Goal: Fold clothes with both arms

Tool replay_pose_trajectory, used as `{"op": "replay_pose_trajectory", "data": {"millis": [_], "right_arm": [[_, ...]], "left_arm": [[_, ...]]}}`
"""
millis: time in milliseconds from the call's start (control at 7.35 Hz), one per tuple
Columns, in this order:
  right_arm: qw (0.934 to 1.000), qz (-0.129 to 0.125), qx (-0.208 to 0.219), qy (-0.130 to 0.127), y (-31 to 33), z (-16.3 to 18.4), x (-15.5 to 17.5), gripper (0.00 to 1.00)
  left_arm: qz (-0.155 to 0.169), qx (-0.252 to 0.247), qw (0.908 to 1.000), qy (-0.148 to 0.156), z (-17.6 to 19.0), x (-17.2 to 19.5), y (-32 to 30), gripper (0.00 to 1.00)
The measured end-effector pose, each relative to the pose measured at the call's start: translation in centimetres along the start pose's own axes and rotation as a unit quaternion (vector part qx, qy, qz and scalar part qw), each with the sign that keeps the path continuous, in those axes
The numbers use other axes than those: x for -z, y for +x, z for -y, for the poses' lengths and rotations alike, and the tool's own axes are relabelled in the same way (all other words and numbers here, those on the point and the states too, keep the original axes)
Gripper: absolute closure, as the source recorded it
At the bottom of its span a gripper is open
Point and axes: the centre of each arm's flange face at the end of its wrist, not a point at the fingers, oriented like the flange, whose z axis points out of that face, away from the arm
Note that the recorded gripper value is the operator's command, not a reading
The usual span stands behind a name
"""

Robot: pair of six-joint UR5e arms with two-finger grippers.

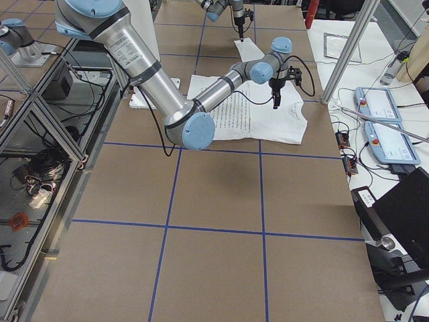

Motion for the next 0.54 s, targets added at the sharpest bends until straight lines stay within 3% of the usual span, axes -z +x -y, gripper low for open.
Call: {"op": "replay_pose_trajectory", "data": {"millis": [544], "right_arm": [[1.0000, 0.000, -0.001, 0.001, 0.15, 0.11, 0.18, 0.00]], "left_arm": [[-0.003, -0.002, 1.0000, -0.002, -0.19, -0.17, 0.52, 0.52]]}}
